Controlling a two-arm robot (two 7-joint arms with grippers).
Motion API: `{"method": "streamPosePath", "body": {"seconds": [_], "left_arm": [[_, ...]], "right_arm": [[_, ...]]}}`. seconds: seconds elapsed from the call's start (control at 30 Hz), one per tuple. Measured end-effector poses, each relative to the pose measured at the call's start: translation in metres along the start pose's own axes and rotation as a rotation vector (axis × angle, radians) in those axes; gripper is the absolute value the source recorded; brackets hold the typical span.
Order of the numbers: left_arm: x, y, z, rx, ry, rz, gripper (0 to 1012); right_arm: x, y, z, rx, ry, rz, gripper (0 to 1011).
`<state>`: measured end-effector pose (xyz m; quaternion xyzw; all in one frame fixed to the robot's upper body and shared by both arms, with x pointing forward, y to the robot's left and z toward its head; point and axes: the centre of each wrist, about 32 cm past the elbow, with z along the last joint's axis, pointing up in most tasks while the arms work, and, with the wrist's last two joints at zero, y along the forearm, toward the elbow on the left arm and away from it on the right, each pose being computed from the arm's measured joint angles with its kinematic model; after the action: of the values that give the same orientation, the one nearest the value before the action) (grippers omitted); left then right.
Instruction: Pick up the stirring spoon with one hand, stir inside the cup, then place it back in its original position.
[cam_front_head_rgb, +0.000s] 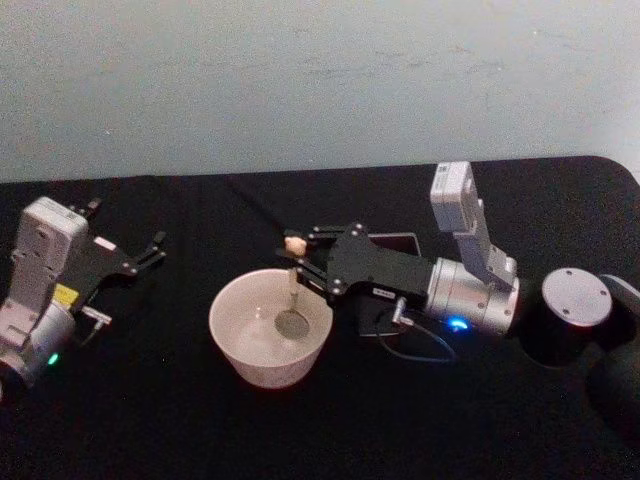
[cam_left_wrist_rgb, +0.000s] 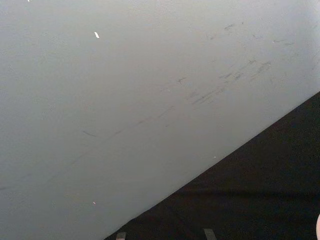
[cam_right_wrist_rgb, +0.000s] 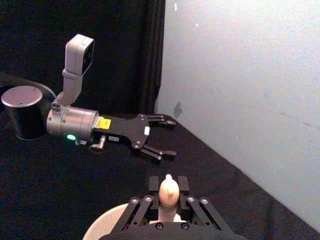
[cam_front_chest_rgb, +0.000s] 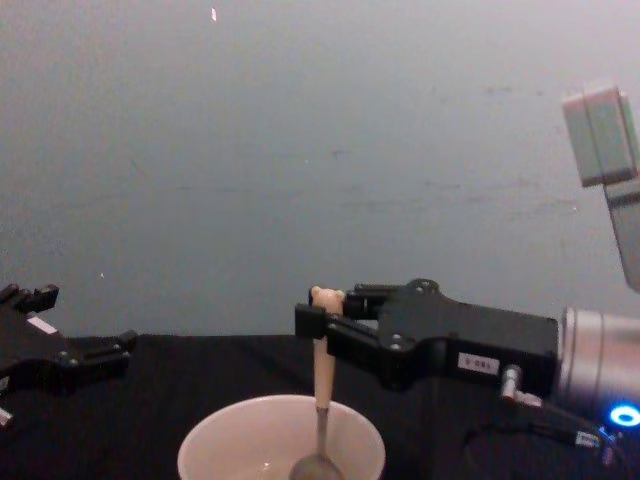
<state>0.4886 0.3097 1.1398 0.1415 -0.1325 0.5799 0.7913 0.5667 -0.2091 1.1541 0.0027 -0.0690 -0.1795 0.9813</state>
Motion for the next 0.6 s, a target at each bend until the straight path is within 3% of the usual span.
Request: {"method": "streamPosePath", "body": {"seconds": [0.33, 0.6], "left_arm": [[0.0, 0.0, 0.0, 0.0, 0.0, 0.0, 1001], [0.0, 0.0, 0.0, 0.0, 0.0, 0.0, 1001]], "right_arm": [[-0.012, -0.014, 0.002, -0.003, 0.02, 0.004, 214], [-0.021, -0.01, 0.003, -0.002, 0.034, 0.05, 213]]}}
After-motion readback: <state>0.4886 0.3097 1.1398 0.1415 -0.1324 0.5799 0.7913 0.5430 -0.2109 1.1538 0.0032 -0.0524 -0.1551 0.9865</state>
